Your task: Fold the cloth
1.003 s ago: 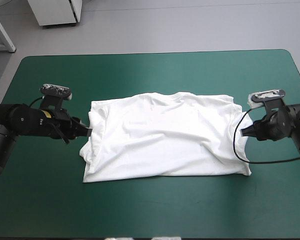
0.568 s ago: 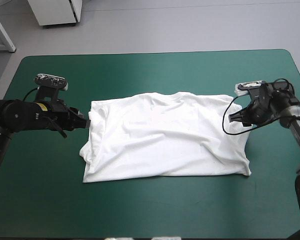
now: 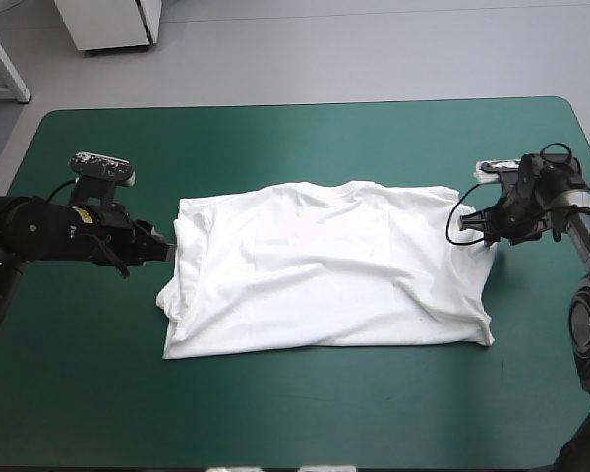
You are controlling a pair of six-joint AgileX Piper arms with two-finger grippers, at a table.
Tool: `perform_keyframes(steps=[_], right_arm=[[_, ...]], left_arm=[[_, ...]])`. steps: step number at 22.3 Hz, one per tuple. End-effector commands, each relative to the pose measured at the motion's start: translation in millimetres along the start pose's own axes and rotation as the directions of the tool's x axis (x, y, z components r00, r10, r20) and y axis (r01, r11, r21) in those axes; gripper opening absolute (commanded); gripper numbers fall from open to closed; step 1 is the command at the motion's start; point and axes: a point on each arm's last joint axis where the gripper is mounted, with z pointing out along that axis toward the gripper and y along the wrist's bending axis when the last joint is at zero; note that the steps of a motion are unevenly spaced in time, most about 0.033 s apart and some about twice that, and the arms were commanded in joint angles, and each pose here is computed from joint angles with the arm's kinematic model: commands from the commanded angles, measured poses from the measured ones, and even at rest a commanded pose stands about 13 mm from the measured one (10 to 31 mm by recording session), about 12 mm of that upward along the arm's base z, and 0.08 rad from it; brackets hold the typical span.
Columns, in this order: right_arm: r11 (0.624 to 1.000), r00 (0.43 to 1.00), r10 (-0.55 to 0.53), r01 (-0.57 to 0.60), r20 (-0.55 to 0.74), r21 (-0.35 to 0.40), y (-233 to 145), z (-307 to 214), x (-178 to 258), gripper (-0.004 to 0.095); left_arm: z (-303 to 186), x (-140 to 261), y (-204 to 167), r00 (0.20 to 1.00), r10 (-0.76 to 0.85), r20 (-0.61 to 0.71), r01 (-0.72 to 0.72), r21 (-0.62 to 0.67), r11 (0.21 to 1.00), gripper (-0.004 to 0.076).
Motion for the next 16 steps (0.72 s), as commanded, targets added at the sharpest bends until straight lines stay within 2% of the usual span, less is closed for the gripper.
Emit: perform_keyframes(steps=[1,8,9,11,13,16], right_arm=[[1.0,0.995,0.023,-0.021,0.096,-0.022,-9,-23,-7,0.0434],[0.992,0.999,0.044,-0.047,-0.021,-0.12,-3,12,-5,0.0424],[0.992,0.999,0.043,-0.047,-0.033,-0.121,-3,14,-4,0.0388],[0.991,0.998,0.043,-0.048,-0.038,-0.122,-3,15,-4,0.0234],[0.991,0.998,0.043,-0.048,-0.042,-0.123,-2,14,-4,0.0007],[0.991,0.998,0.042,-0.047,-0.047,-0.124,-2,14,-3,-0.0013]], left_arm=[[-15,-6,-4,0.996,-0.009,0.088,0.008,0.007,1.0,0.0298],[-16,-5,-5,0.997,-0.008,0.07,0.008,0.01,1.0,0.0298],[-16,-4,-5,0.998,-0.008,0.066,0.008,0.011,1.0,0.0298],[-16,-4,-5,0.998,-0.01,0.065,0.009,0.015,1.0,0.0298],[-16,-3,-5,0.998,-0.01,0.057,0.009,0.016,1.0,0.0298],[-16,-2,-6,0.999,-0.011,0.046,0.01,0.022,1.0,0.0298]])
